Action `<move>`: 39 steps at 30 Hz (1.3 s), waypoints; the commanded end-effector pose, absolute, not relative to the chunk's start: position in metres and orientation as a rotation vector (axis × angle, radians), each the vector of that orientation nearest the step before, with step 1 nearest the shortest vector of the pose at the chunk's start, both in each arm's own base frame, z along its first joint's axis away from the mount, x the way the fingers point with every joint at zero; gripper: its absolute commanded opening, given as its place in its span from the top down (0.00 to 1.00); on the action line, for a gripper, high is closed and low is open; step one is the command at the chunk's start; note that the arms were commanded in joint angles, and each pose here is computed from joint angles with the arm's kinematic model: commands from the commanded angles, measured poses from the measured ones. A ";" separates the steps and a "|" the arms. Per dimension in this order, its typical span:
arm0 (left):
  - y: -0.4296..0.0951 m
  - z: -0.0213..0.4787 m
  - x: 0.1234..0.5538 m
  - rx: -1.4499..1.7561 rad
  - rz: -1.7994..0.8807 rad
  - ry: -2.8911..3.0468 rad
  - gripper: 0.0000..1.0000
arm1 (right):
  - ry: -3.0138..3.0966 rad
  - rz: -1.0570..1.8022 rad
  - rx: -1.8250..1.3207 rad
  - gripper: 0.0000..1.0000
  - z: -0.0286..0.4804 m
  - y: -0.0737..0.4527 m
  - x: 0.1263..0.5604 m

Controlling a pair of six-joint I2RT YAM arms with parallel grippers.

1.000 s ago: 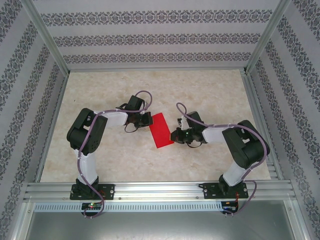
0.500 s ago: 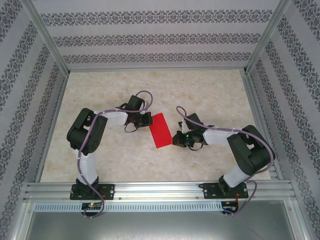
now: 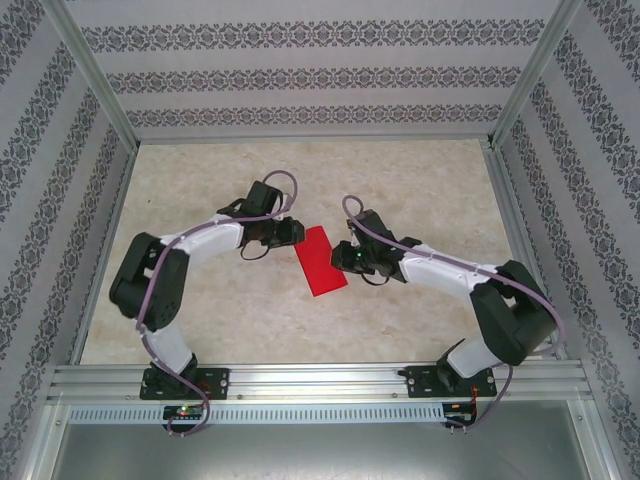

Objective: Fold a paper plane with a square sheet of paper (pick it up from the middle)
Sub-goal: Fold the square sheet of paper in half at the center of the table, then rotate the paper at the center of the table.

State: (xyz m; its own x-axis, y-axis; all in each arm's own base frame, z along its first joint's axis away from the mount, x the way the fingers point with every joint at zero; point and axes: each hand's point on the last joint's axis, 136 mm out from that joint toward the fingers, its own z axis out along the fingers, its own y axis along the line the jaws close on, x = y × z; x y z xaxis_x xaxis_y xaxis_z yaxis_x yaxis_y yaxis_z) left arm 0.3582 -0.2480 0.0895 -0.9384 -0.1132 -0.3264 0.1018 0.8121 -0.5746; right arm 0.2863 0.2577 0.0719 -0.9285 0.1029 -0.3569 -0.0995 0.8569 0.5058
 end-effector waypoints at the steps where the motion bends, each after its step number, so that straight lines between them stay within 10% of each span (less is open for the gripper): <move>1: -0.227 0.105 0.355 -0.128 -0.841 2.604 0.60 | 2.738 0.568 0.059 0.82 0.049 0.251 0.287; 16: -0.167 0.098 0.327 -0.341 -0.731 2.558 0.35 | 2.890 0.637 0.341 0.82 0.004 0.296 0.251; 28: -0.112 0.086 0.323 -0.533 -0.617 2.520 0.08 | 2.786 0.991 0.403 0.80 0.036 0.388 0.305; 39: -0.112 0.094 0.333 -0.421 -0.632 2.478 0.00 | 2.697 0.782 0.209 0.71 0.071 0.326 0.365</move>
State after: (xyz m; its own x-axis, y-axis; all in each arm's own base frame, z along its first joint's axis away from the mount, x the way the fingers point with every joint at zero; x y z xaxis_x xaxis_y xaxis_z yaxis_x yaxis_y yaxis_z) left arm 0.3263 -0.1083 0.0876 -0.8097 -0.4316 -0.3976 -0.2092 0.8453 -0.4916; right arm 0.3539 0.3399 0.0710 -0.9294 0.3069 -0.2051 0.1201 0.7769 0.6181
